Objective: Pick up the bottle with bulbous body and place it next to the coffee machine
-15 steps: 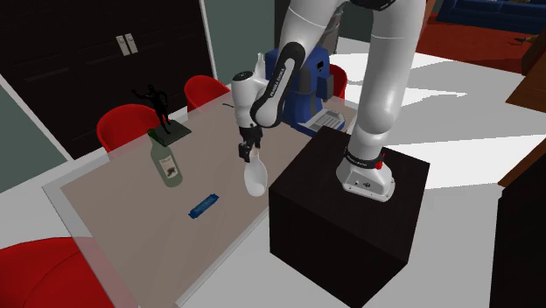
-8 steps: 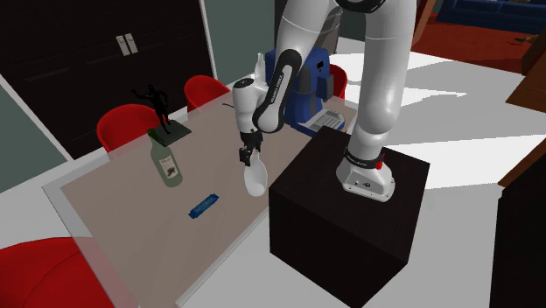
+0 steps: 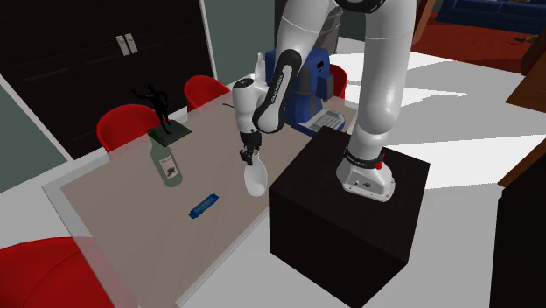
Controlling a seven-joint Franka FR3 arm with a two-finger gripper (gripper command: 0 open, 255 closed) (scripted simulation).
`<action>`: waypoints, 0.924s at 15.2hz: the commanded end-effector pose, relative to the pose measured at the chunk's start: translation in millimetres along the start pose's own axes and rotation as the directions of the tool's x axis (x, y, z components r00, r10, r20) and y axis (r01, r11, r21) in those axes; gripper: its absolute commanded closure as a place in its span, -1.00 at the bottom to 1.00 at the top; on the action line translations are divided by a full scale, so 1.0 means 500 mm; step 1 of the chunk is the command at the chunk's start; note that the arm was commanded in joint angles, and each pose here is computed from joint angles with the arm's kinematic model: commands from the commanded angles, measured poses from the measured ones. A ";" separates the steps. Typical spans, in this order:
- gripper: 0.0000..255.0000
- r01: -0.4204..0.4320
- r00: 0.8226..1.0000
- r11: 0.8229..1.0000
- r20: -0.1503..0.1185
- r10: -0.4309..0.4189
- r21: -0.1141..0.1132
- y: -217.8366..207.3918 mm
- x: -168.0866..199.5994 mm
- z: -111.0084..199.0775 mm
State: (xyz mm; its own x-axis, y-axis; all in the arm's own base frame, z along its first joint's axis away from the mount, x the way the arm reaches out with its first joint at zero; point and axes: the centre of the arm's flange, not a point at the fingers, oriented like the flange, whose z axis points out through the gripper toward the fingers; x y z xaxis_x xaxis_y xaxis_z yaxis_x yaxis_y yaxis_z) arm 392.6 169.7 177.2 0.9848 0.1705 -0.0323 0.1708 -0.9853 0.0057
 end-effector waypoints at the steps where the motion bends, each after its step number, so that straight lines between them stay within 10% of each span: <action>1: 1.00 0.000 1.000 1.000 0.000 0.000 0.000 0.000 0.000 0.000; 14: 1.00 0.000 1.000 1.000 0.000 0.000 0.000 0.000 -0.003 -0.084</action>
State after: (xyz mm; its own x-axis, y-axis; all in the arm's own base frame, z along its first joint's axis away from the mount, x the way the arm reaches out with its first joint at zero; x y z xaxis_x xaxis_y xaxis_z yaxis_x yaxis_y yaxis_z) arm 393.1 168.8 212.9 0.9848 0.1707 -0.0324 0.1710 -0.9853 0.0060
